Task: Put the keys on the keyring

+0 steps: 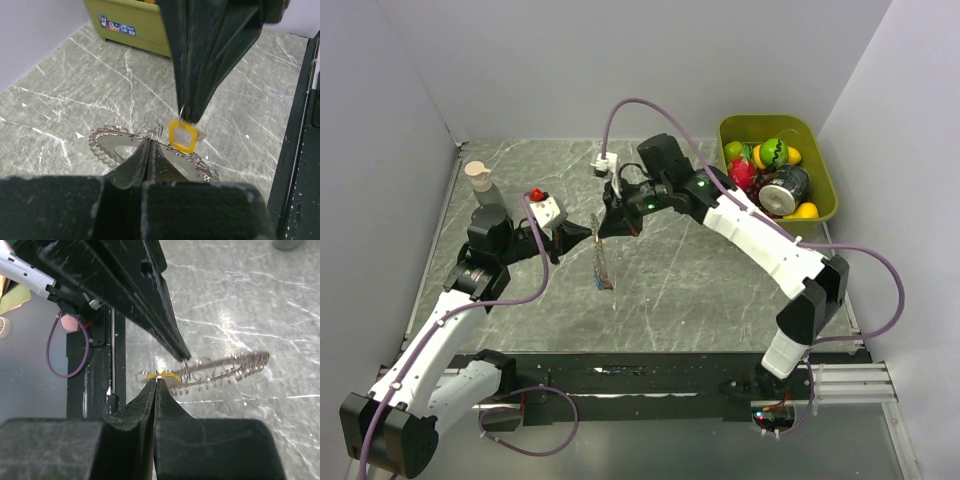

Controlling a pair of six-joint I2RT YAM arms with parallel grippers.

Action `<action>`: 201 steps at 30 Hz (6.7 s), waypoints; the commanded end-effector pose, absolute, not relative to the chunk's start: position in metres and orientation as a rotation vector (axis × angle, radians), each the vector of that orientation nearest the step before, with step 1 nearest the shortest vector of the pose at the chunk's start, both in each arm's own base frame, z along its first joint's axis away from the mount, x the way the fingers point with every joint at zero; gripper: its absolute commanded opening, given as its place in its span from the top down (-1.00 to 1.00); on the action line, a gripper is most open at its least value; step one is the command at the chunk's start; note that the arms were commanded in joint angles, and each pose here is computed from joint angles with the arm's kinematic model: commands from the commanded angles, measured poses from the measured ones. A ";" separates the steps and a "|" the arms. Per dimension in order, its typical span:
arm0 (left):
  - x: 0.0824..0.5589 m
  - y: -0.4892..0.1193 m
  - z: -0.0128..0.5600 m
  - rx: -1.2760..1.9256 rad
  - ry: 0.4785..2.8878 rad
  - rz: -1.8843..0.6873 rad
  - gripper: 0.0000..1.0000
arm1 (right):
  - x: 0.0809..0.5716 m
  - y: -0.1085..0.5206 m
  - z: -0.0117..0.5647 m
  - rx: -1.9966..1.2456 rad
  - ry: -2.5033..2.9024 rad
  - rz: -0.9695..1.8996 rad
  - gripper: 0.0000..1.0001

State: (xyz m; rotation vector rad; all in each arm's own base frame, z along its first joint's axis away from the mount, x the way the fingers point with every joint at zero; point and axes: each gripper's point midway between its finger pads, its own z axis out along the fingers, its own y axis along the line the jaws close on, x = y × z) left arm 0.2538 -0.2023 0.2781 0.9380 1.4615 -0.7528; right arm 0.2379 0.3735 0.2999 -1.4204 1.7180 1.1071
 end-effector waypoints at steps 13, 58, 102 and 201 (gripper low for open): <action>0.251 -0.208 0.318 0.966 1.312 -0.723 0.98 | 0.250 0.387 0.300 -1.417 1.762 1.039 1.00; 0.241 -0.207 0.316 0.952 1.279 -0.734 0.98 | 0.233 0.351 0.327 -1.372 1.592 1.091 1.00; 0.233 -0.212 0.315 0.990 1.247 -0.773 0.98 | 0.246 0.370 0.279 -1.421 1.707 1.262 1.00; 0.205 -0.251 0.308 1.089 1.171 -0.974 0.98 | 0.220 0.338 0.294 -1.339 1.438 1.416 -0.05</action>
